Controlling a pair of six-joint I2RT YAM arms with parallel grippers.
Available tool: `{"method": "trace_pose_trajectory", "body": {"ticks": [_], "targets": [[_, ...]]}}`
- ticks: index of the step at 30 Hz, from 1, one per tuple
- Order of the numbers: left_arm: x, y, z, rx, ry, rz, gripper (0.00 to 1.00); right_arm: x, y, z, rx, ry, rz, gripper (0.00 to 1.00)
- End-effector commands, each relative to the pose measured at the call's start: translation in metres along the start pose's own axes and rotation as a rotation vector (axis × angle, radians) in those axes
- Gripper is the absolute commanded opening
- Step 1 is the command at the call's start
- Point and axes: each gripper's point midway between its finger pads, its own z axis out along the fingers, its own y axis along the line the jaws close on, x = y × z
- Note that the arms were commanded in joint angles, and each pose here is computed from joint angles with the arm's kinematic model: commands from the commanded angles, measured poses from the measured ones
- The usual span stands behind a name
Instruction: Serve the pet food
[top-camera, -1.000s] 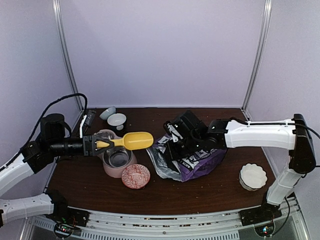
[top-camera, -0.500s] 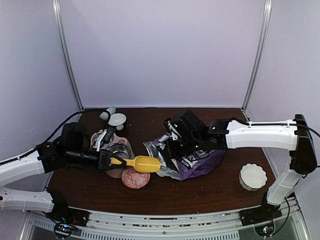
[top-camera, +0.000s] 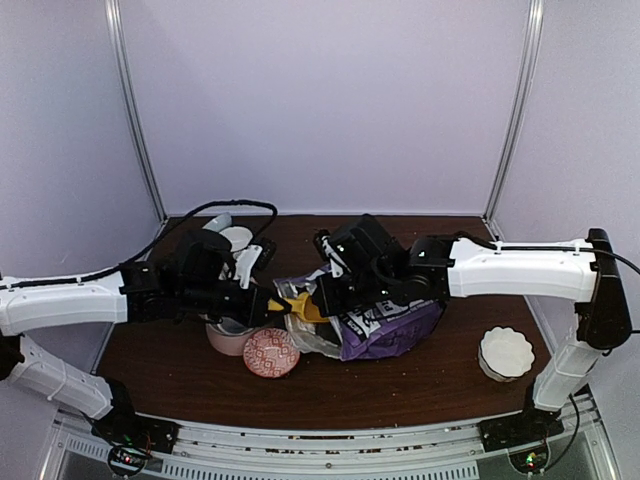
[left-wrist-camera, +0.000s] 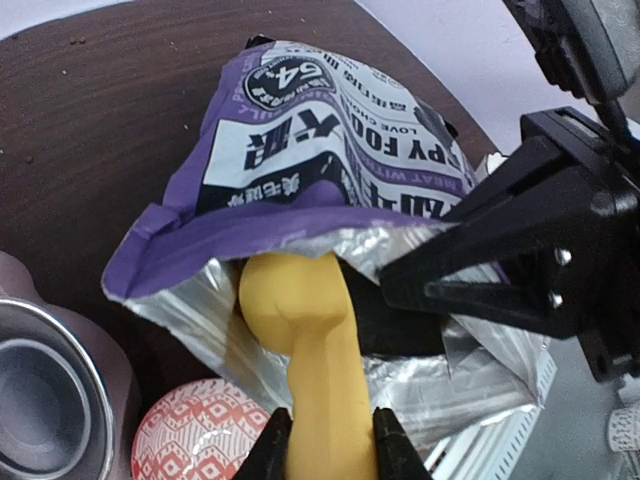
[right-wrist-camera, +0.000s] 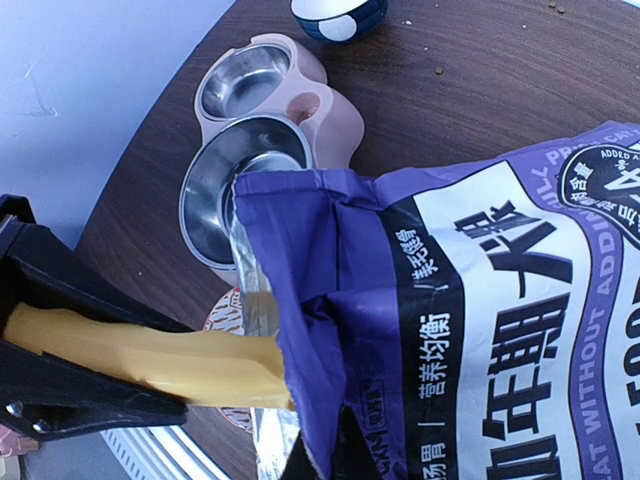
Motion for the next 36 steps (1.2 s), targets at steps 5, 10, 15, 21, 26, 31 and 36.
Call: {"method": "trace_pose_trajectory", "body": {"ticks": [5, 10, 15, 21, 26, 31, 36], "targets": [[-0.011, 0.044, 0.002, -0.552, -0.012, 0.135, 0.0, -0.034, 0.03, -0.016, -0.084, -0.113, 0.014, 0.0], [0.0, 0.033, 0.009, -0.577, -0.035, 0.124, 0.0, -0.03, 0.033, -0.009, -0.095, -0.106, 0.032, 0.0], [0.008, 0.031, 0.022, -0.55, -0.022, 0.084, 0.0, -0.03, 0.029, -0.011, -0.081, -0.113, 0.041, 0.0], [0.008, 0.029, 0.027, -0.535, -0.024, 0.072, 0.0, -0.031, 0.005, -0.03, 0.021, -0.131, 0.011, 0.44], [0.013, 0.034, 0.03, -0.537, -0.014, 0.043, 0.0, -0.036, -0.045, -0.067, 0.168, -0.17, 0.012, 0.75], [0.012, 0.038, 0.027, -0.546, -0.022, 0.015, 0.0, -0.03, -0.123, -0.095, 0.33, -0.184, 0.083, 0.89], [0.008, 0.038, 0.028, -0.544, -0.044, 0.002, 0.0, -0.009, -0.194, -0.101, 0.398, -0.144, 0.199, 0.93]]}}
